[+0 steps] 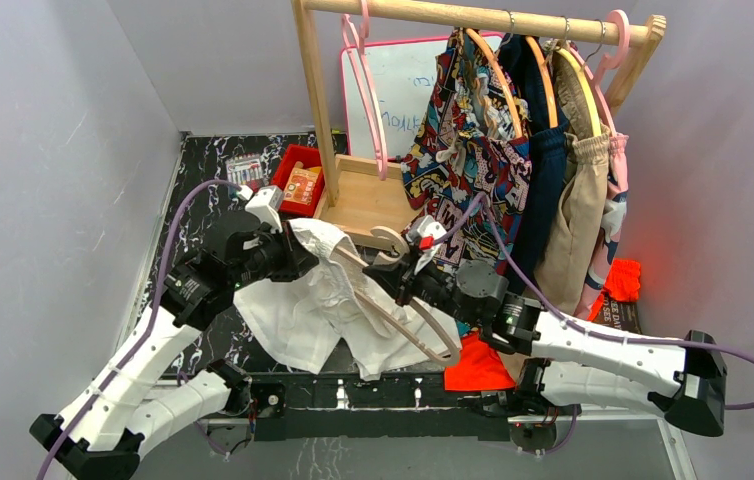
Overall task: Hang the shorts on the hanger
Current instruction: Hang the shorts on the hanger.
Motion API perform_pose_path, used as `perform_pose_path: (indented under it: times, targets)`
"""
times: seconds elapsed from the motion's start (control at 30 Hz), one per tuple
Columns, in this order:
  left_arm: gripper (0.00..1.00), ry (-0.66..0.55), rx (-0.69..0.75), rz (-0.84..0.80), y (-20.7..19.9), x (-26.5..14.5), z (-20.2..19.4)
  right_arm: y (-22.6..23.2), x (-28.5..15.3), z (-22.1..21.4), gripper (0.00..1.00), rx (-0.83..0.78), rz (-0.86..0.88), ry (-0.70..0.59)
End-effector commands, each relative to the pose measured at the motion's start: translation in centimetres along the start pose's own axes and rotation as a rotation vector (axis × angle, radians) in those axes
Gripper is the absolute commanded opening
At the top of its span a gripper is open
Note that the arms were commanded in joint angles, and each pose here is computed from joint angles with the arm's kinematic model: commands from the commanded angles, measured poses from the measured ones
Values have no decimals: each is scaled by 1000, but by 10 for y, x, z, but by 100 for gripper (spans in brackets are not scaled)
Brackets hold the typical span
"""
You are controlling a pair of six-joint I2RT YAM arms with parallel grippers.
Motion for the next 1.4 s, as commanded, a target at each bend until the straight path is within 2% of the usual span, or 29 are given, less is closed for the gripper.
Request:
perform_pose_path:
  times: [0.0,0.17,0.43,0.67,0.93,1.37]
  targets:
    - [0,-53,10,95,17,-9,0,-8,-12,49,0,26,-58,-186]
    - [0,-68,23,77,16,-16,0,-8,-19,48,0,17,-47,-180]
    - [0,-65,49,-93,-18,-29,12,5,-4,34,0,4,47,-99]
    - [0,-27,66,-213,-40,-38,15,10,9,35,0,-9,76,-80]
    - [0,82,61,-270,-38,-31,-3,7,13,54,0,-9,51,-180]
    - [0,180,86,-398,-50,-35,-14,11,18,72,0,11,73,-302]
Point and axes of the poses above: each gripper's point midway between its finger pads, its own x axis out along the fingers, its own y axis along the line the jaws close on, z = x × y, the point moved 6 cm from there along -x, back along the fingers, and after that the axes turned 12 degrees about -x, right-handed, at the moved point
